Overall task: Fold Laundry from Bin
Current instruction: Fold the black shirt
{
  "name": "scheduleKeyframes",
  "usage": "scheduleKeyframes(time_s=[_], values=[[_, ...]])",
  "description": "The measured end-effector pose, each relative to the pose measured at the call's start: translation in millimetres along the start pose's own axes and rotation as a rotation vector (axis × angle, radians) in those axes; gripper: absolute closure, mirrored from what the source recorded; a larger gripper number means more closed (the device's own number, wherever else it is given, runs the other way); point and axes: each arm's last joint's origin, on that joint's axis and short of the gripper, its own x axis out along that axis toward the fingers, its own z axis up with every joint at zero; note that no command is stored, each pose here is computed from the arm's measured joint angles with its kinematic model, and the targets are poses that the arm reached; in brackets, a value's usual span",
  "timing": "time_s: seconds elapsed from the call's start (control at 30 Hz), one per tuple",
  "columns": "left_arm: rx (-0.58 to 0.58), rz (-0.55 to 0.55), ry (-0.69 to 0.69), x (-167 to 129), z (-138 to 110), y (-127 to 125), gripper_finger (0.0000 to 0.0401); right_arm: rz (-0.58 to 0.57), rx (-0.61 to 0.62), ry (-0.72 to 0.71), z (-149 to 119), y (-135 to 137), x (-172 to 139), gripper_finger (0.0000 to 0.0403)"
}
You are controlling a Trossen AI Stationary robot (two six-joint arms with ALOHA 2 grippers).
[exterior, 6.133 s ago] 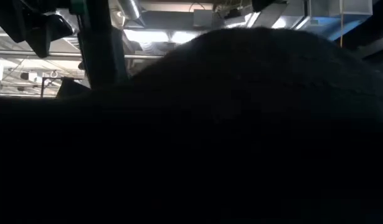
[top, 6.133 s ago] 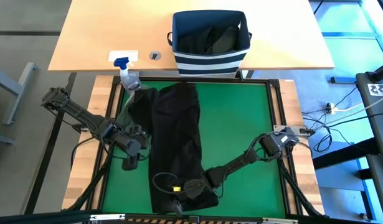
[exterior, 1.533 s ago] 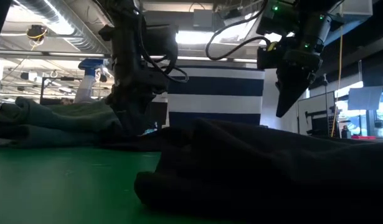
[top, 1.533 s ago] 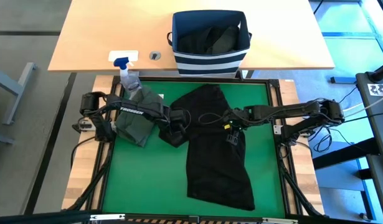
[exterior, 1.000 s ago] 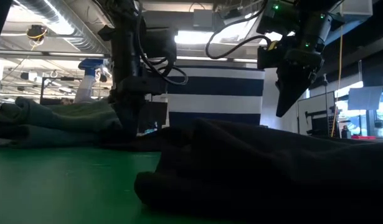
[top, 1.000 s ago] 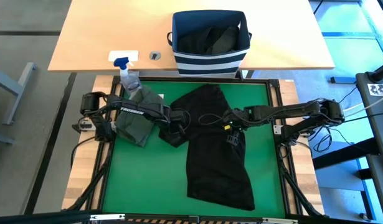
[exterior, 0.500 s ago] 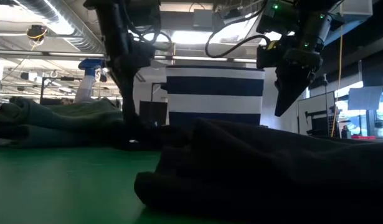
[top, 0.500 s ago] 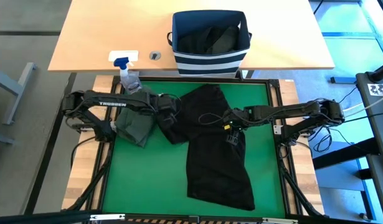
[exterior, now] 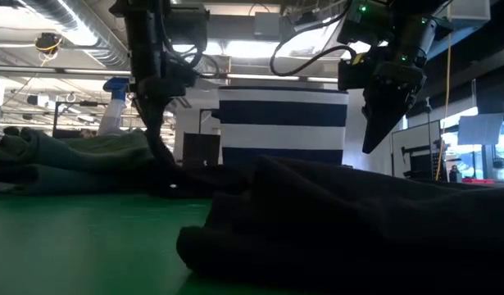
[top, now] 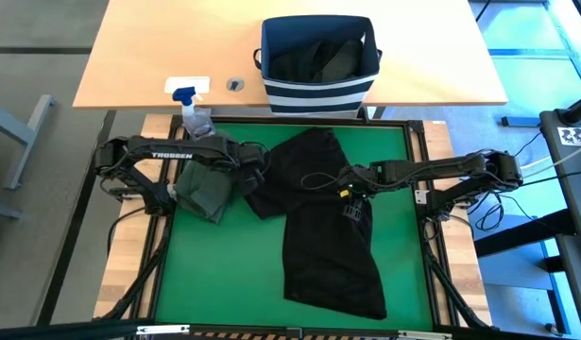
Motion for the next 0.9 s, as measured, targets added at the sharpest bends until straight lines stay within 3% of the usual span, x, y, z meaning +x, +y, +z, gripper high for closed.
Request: scheduleKeyframes(time_s=[0.3, 0.5, 0.57, 0.67, 0.77, 0.9], values=[[-0.034, -0.094, 0.045, -9.9, 4.9, 7.0, 0.0269, -0.005, -0.011, -0.016, 4.8, -5.0, -2.6, 0.0272], [-0.082, -0.124, -0.204, -39.5, 18.3, 4.2, 0.0247, -0.030, 0.044, -0.073, 17.0, -27.9, -7.6, 0.0272], [-0.101, -0.191, -0.266, -35.6, 23.1, -1.5, 0.0246, -0.012, 0.075, -0.120, 21.4, -37.0, -4.1, 0.0272], [-0.081, -0.335, -0.294, -17.3, 26.9, -14.8, 0.0245, 0.107, 0.104, -0.155, 22.8, -42.5, 3.0, 0.0272], [-0.045, -0.439, -0.290, 2.0, 27.9, -26.8, 0.0245, 0.248, 0.084, -0.170, 24.4, -29.9, 4.0, 0.0272], [-0.006, -0.462, -0.300, 29.5, 29.2, -37.3, 0.0245, 0.299, 0.035, -0.139, 19.5, -3.9, 5.1, 0.0272]])
